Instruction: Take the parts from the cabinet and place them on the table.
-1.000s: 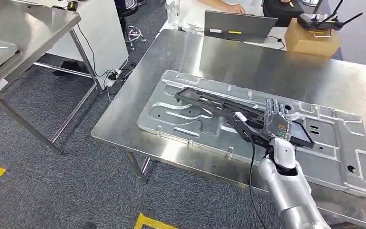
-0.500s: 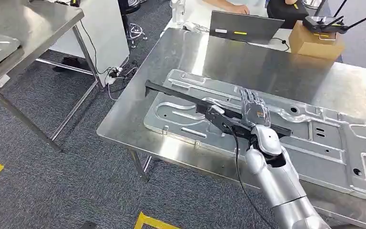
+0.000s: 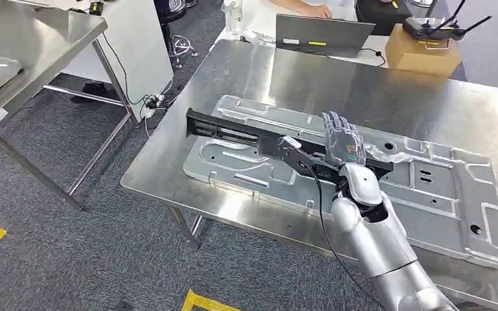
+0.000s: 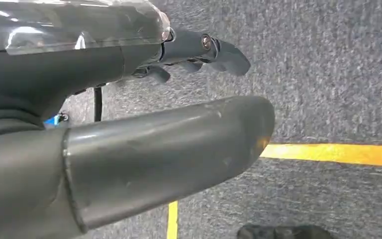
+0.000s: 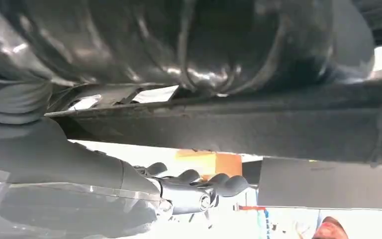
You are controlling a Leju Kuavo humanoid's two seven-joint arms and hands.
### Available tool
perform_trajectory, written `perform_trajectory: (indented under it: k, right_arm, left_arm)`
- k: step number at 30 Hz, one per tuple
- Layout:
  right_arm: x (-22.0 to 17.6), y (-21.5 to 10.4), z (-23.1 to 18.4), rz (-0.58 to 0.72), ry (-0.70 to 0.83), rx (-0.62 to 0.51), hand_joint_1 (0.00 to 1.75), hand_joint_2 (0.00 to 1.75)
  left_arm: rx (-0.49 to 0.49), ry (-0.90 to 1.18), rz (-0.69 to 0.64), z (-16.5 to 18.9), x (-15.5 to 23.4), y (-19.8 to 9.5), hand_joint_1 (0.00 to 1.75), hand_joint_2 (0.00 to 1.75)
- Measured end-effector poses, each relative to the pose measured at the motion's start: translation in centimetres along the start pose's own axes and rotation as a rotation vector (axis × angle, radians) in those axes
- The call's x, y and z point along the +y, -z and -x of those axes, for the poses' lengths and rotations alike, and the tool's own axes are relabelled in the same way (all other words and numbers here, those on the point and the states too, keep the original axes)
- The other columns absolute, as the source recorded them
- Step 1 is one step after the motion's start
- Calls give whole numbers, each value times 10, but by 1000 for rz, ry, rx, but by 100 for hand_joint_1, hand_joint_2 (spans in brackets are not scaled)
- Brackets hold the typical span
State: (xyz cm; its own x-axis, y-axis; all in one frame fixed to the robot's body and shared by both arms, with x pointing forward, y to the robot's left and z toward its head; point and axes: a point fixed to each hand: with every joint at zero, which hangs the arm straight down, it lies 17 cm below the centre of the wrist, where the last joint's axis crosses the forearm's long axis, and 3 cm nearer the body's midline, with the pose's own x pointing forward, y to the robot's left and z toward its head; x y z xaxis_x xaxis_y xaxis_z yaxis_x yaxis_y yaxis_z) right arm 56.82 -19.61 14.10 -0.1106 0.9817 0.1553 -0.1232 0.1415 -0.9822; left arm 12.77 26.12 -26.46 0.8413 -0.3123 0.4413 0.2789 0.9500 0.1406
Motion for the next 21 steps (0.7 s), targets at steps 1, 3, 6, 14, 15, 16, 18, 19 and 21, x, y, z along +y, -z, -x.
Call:
perform_trajectory:
  k: [1,3,6,14,15,16,18,19,21]
  right_arm:
    - [-1,1,2,2,-1,5,0,0]
    - [2,1,3,-5,-2,11,0,0]
    - [0,1,6,-3,-5,15,0,0]
    - [2,2,14,-3,-12,34,0,0]
    - [0,2,15,2,-13,36,0,0]
    - [0,3,16,5,-13,36,0,0]
    - [2,2,17,2,-13,38,0,0]
    - [3,2,18,-1,-14,41,0,0]
    - [3,2,21,-1,-19,50,0,0]
  left_arm:
    - [-1,0,0,0,0,0,0,0]
    - [0,0,0,0,0,0,0,0]
    - [0,-1,1,0,-1,0,0,0]
    - [-1,-2,0,0,0,0,0,0]
    - [-1,-1,0,-1,-1,0,0,0]
    - [-1,-1,0,-1,0,0,0,0]
    - [1,0,-1,-1,0,0,0,0]
    - [1,0,-1,-1,0,0,0,0]
    - [1,1,-1,-1,0,0,0,0]
